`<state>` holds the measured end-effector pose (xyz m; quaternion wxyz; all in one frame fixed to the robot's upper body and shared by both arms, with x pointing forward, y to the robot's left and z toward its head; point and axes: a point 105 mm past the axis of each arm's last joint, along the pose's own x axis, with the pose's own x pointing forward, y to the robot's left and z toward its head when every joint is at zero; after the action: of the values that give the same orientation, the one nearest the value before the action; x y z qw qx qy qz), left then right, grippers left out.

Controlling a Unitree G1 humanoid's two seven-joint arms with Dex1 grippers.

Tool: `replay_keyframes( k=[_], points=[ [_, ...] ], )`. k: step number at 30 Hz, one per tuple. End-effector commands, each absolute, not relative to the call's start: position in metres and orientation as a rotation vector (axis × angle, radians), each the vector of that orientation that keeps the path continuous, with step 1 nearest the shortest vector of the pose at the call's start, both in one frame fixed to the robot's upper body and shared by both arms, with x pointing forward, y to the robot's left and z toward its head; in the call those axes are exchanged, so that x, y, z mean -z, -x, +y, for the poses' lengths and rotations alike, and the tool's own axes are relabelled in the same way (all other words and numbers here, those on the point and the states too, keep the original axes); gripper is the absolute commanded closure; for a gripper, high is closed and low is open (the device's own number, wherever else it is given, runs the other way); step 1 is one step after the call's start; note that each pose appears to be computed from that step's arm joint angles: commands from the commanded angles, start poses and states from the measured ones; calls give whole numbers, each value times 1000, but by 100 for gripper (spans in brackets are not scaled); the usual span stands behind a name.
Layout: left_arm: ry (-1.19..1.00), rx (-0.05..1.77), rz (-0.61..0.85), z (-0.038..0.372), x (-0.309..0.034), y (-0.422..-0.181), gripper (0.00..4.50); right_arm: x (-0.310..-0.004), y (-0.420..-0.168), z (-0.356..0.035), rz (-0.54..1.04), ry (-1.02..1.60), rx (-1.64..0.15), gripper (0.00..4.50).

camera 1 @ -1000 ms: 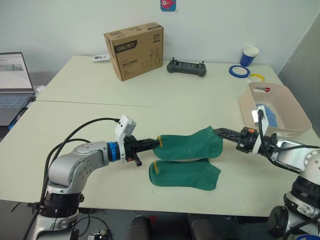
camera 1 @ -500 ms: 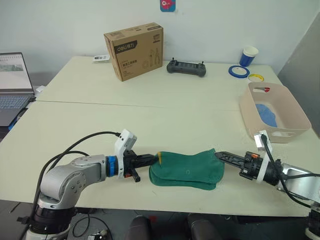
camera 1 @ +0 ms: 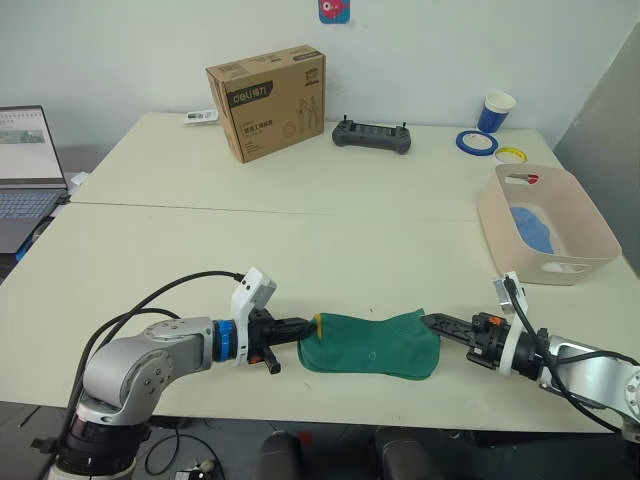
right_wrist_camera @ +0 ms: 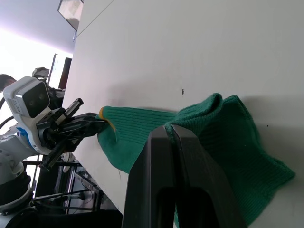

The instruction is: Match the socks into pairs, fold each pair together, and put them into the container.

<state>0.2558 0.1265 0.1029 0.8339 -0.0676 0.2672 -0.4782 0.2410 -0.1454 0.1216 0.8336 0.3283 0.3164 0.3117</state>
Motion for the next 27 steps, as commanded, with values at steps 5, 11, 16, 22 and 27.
replay_keyframes(
  k=[5,11,16,22,27],
  points=[
    [123,1005,541,129,-106,-253,448,-126,-240,-142,651,-683,-674,450],
    [115,993,545,131,-104,-253,448,-122,-242,-143,662,-671,-668,450],
    [116,994,539,130,-103,-254,448,-121,-244,-145,651,-657,-667,450],
    [116,986,536,133,-104,-253,448,-121,-246,-147,640,-634,-665,450],
    [116,989,546,132,-100,-252,448,-114,-247,-151,653,-615,-643,450]
  ],
)
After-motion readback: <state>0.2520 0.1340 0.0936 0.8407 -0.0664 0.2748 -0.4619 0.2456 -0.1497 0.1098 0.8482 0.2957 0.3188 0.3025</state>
